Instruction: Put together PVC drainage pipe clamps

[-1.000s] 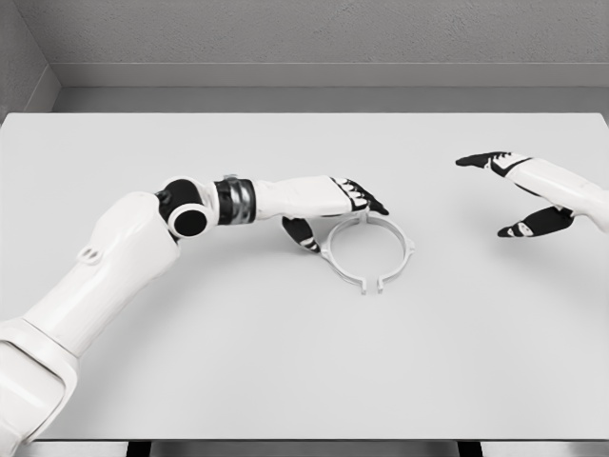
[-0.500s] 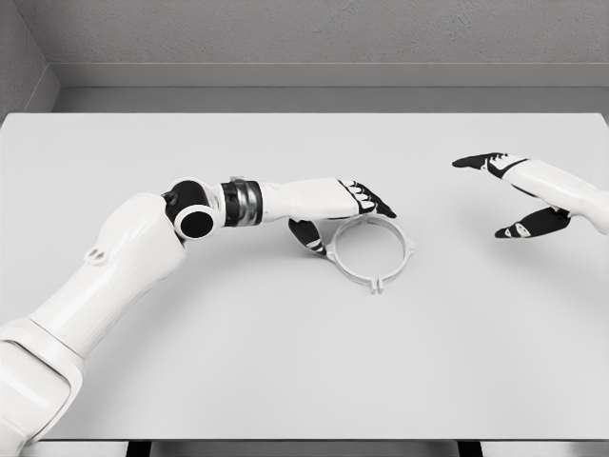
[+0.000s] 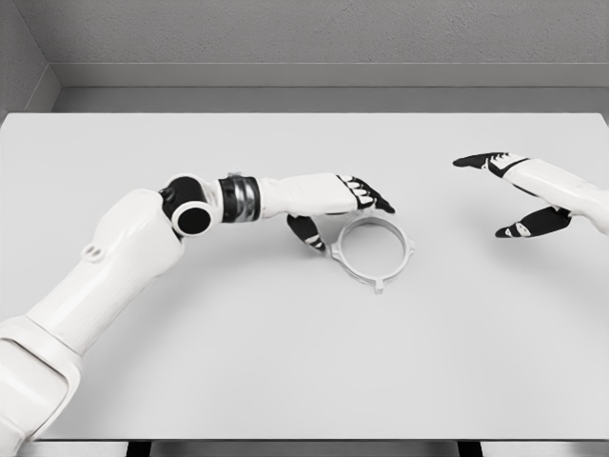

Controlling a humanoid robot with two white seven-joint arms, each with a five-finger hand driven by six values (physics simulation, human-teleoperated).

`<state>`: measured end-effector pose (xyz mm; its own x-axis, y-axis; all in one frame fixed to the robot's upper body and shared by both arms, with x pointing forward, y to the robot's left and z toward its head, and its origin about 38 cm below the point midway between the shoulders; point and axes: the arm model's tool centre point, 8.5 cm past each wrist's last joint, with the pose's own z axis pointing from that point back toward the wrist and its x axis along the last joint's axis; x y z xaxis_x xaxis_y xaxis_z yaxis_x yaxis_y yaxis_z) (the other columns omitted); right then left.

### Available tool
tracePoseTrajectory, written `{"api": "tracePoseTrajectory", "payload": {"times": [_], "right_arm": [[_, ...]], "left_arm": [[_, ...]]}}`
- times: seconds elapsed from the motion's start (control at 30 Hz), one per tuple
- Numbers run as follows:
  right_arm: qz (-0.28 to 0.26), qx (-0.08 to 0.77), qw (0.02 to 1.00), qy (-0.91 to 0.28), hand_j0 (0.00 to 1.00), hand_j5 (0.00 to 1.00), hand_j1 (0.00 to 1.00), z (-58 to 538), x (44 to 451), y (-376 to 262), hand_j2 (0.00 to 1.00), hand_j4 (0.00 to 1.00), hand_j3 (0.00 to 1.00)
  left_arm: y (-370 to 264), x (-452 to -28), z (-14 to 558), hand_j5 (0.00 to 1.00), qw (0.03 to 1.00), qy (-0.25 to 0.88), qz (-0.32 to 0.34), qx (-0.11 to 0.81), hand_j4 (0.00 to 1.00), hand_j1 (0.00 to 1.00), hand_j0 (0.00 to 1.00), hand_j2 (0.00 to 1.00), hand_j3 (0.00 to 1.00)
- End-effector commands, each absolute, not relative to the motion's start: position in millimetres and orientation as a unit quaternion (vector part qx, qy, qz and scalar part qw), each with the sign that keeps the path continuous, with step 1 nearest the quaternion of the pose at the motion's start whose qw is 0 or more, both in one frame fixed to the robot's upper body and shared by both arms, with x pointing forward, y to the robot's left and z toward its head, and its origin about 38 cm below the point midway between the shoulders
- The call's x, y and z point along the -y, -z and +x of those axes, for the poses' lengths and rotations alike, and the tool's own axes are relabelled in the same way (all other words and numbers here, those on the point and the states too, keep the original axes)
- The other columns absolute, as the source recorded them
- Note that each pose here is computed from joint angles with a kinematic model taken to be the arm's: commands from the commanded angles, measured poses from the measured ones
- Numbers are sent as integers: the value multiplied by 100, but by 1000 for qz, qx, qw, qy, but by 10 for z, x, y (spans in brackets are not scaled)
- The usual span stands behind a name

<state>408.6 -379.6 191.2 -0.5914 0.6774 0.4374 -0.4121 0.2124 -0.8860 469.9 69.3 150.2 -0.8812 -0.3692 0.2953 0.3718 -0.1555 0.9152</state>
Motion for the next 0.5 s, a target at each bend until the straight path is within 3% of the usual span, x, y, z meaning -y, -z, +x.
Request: {"api": "tracePoseTrajectory", "payload": {"times": [0.0, 0.07, 0.17, 0.47], "right_arm": [[-104, 645, 442, -615, 100, 100, 100, 4087, 3817, -1934, 100, 100, 100], [-103, 644, 442, -616, 100, 100, 100, 4087, 3813, -1930, 100, 100, 100], [-103, 645, 441, -616, 100, 100, 100, 4086, 3810, -1933, 100, 100, 100], [-103, 645, 440, -616, 100, 100, 100, 4085, 3803, -1933, 100, 100, 100]], "left_arm": [[-1536, -773, 4727, 100, 249, 756, 4, 606, 100, 100, 100, 100, 100], [-1652, -901, 4795, 100, 248, 753, 19, 610, 100, 100, 100, 100, 100], [-1890, -1466, 4982, 100, 281, 727, 62, 624, 100, 100, 100, 100, 100], [-1836, -1655, 4981, 100, 310, 708, 47, 633, 100, 100, 100, 100, 100]]}}
